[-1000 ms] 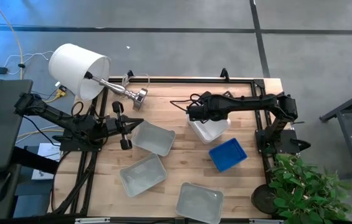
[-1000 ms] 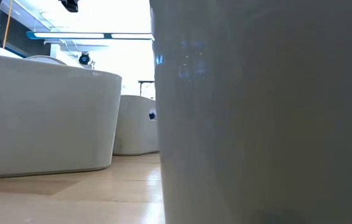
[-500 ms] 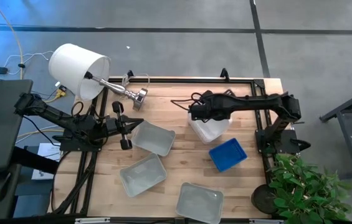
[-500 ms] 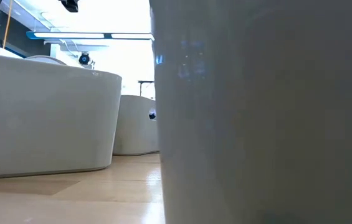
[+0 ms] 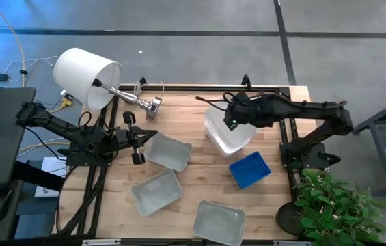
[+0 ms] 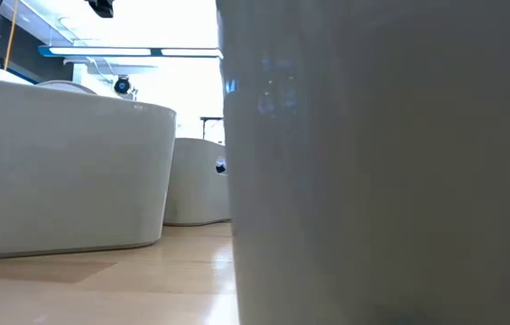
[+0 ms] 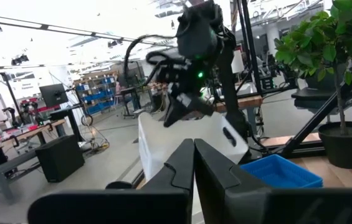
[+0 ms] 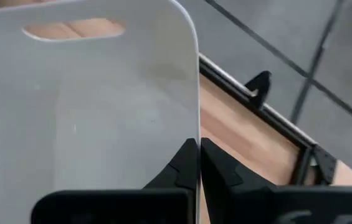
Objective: Stack baskets by color
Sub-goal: Stack the top white bin on top of the white bin
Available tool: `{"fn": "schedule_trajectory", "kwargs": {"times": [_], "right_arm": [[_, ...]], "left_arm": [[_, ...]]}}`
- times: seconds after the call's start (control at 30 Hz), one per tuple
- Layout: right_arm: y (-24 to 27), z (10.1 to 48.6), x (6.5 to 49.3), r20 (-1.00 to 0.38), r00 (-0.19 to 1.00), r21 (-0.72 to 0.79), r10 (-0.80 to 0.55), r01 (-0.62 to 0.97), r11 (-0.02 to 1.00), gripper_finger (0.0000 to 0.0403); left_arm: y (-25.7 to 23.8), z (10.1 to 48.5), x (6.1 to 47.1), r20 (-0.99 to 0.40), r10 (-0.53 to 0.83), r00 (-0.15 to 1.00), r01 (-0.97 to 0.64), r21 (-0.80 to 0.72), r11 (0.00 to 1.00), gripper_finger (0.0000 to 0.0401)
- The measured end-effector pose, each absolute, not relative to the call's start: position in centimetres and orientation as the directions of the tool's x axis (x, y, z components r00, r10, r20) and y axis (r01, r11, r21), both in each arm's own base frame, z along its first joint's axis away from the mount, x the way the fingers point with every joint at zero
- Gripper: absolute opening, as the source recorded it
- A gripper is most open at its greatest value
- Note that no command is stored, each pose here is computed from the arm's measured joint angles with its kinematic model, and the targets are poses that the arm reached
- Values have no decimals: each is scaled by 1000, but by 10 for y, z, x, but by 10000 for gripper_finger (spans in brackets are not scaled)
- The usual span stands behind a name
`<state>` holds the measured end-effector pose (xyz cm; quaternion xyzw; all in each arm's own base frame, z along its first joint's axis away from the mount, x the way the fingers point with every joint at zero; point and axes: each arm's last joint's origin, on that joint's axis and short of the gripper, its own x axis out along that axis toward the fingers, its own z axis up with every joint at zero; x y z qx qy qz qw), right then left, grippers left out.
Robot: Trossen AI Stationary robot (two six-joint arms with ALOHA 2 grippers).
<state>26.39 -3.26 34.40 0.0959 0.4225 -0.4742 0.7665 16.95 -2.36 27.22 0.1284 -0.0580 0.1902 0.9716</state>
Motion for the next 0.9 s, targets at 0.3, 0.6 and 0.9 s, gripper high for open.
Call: {"fn": "schedule_trajectory", "kwargs": {"times": [0.3, 0.6, 0.9], "right_arm": [[-29, 319, 234, -764, 399, -29, -506, 763, 646, 0], [-55, 315, 193, -704, 526, 179, -476, 781, 599, 0], [-74, 292, 197, -716, 540, 248, -442, 789, 562, 0]], "left_arm": [[-24, 272, 169, 161, 355, 921, -384, 224, 896, 0], [-24, 273, 169, 168, 355, 920, -386, 220, 896, 0], [-24, 273, 169, 168, 352, 921, -381, 204, 902, 0]]}}
